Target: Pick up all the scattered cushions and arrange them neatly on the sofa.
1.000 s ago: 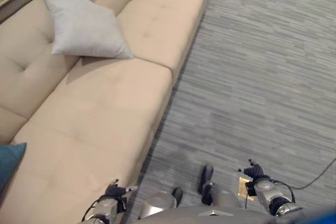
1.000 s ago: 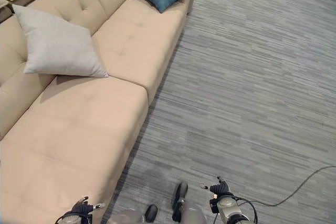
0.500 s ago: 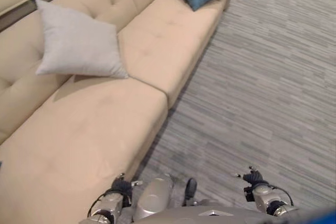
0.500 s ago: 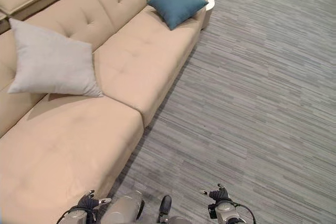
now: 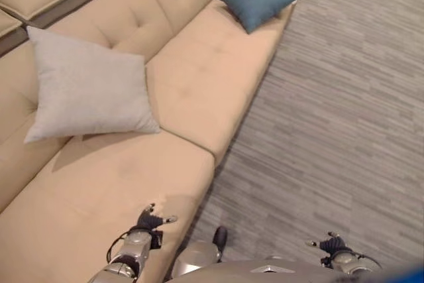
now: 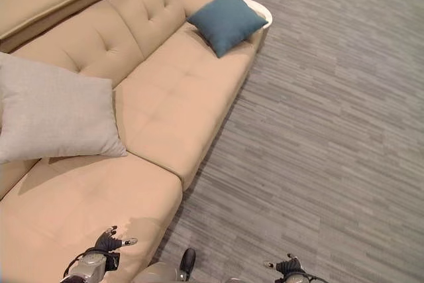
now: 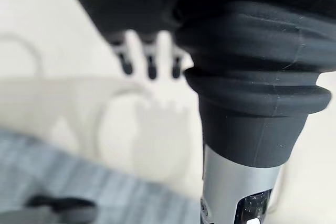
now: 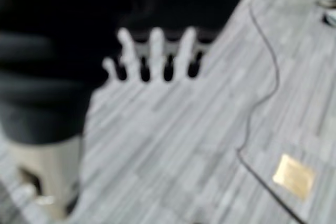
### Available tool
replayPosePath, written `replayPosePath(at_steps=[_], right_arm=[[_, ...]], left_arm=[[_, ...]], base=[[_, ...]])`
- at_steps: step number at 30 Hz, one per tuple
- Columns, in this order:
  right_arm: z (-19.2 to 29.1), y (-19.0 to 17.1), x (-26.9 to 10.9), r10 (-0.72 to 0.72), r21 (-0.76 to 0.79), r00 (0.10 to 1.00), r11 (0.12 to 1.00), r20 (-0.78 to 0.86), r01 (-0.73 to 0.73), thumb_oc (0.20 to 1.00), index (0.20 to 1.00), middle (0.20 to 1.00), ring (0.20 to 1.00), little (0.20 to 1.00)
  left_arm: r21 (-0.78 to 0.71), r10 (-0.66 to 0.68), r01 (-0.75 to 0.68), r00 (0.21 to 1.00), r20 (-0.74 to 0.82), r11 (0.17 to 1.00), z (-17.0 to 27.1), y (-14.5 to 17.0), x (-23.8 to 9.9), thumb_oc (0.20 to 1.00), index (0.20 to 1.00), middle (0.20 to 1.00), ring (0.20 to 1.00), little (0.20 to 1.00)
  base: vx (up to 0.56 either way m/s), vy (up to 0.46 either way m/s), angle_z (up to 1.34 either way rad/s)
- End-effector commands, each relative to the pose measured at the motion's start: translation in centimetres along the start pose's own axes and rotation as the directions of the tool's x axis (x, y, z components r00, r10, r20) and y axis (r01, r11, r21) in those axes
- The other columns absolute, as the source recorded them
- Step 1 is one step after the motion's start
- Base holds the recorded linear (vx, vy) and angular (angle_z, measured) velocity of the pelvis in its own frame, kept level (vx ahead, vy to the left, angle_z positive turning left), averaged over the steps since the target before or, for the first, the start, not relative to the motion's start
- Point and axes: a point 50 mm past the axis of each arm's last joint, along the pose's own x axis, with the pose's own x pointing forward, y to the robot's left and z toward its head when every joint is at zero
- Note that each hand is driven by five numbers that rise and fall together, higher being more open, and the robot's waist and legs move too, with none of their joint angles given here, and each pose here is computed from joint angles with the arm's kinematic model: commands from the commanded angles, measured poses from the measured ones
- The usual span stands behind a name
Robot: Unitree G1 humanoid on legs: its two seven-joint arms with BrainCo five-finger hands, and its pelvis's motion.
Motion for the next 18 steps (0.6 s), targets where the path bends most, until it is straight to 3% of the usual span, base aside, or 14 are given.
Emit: replayPosePath(at_steps=[1,5,9,18], right_arm=[[-2.0,-0.6,-0.1,-0.015,-0.057,0.998,0.998,-0.062,0.011,1.0,1.0,1.0,1.0,1.0],[-4.0,-1.1,-0.4,-0.035,-0.062,0.989,0.998,-0.142,0.027,1.0,1.0,1.0,1.0,1.0],[-3.6,-1.6,-0.2,-0.046,-0.053,0.991,0.998,-0.123,0.04,1.0,1.0,1.0,1.0,1.0],[0.6,-3.6,0.6,-0.106,0.036,0.994,0.994,0.005,0.105,1.0,1.0,1.0,1.0,1.0]], left_arm=[[0.004,0.022,-0.022,0.999,-0.032,1.0,-1.5,0.6,-0.3,1.0,1.0,1.0,1.0,1.0],[0.03,-0.004,0.006,0.999,-0.047,1.0,-1.6,-0.7,-0.3,1.0,1.0,1.0,1.0,1.0],[0.008,0.001,0.0,0.996,-0.09,1.0,-2.8,-0.8,-0.6,1.0,1.0,1.0,1.0,1.0],[-0.077,0.01,-0.018,0.994,-0.106,0.997,-2.8,-1.3,-0.6,1.0,1.0,1.0,1.0,1.0]], base=[[0.35,-0.112,0.65],[0.42,-0.118,1.23],[0.26,-0.136,1.84],[0.17,-0.167,0.71]])
